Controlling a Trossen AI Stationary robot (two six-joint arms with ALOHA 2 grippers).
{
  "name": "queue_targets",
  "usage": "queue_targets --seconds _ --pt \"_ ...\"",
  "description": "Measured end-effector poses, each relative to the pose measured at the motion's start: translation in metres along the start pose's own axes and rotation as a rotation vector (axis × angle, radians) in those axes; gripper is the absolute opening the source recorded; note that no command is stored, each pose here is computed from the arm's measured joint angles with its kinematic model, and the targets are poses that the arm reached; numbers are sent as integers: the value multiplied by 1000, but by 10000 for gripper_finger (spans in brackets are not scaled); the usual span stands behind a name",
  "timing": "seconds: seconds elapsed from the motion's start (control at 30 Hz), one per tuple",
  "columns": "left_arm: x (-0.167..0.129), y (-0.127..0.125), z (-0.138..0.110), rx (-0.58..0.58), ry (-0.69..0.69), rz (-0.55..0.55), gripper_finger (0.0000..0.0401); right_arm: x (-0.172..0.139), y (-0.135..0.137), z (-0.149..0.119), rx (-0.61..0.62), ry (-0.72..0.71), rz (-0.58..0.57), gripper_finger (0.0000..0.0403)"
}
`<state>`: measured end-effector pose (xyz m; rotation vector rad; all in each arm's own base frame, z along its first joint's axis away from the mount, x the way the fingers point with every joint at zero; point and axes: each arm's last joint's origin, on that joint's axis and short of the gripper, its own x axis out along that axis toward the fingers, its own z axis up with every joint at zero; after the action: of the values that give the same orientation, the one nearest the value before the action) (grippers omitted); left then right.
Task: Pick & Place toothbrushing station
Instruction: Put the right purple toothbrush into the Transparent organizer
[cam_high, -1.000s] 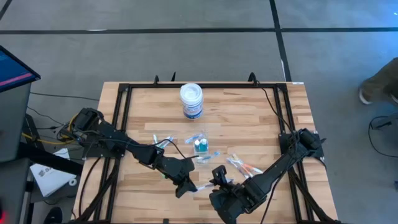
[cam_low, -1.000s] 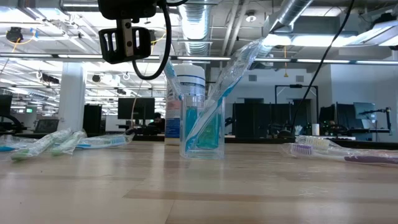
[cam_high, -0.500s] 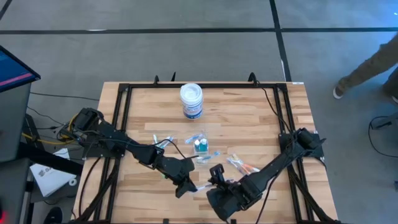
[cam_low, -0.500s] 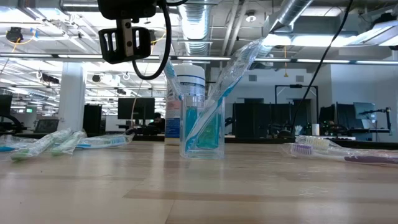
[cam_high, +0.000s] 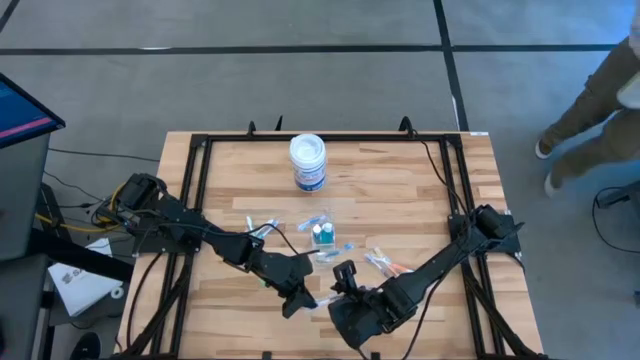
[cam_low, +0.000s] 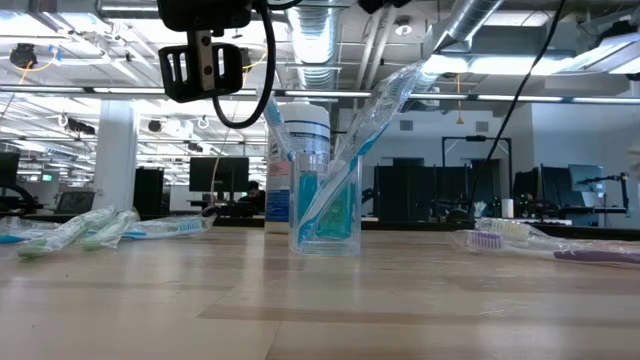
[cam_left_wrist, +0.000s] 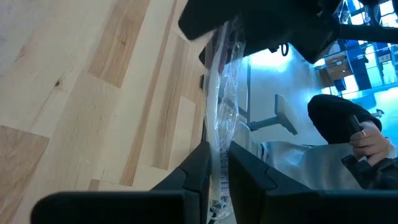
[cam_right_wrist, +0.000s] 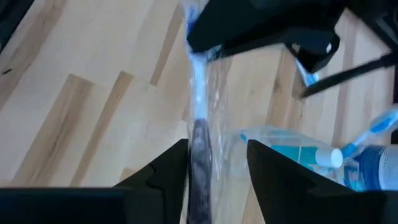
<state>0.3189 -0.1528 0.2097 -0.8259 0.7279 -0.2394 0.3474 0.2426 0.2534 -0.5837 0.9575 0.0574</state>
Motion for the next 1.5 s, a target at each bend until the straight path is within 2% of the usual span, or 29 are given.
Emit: queue_targets --seconds 0.17,0.7,0.9,1.1,1.5 --pt "0 0 0 0 0 0 39 2 -2 3 1 -22 46 141" --pt "0 0 0 0 0 0 39 4 -3 4 7 -30 65 92" --pt "0 0 0 0 0 0 39 4 -2 5 12 -40 73 59" --pt "0 0 0 6 1 0 39 6 -4 5 21 -36 127 18" --pt "0 -1 1 18 -8 -11 39 4 2 4 -20 -30 196 4"
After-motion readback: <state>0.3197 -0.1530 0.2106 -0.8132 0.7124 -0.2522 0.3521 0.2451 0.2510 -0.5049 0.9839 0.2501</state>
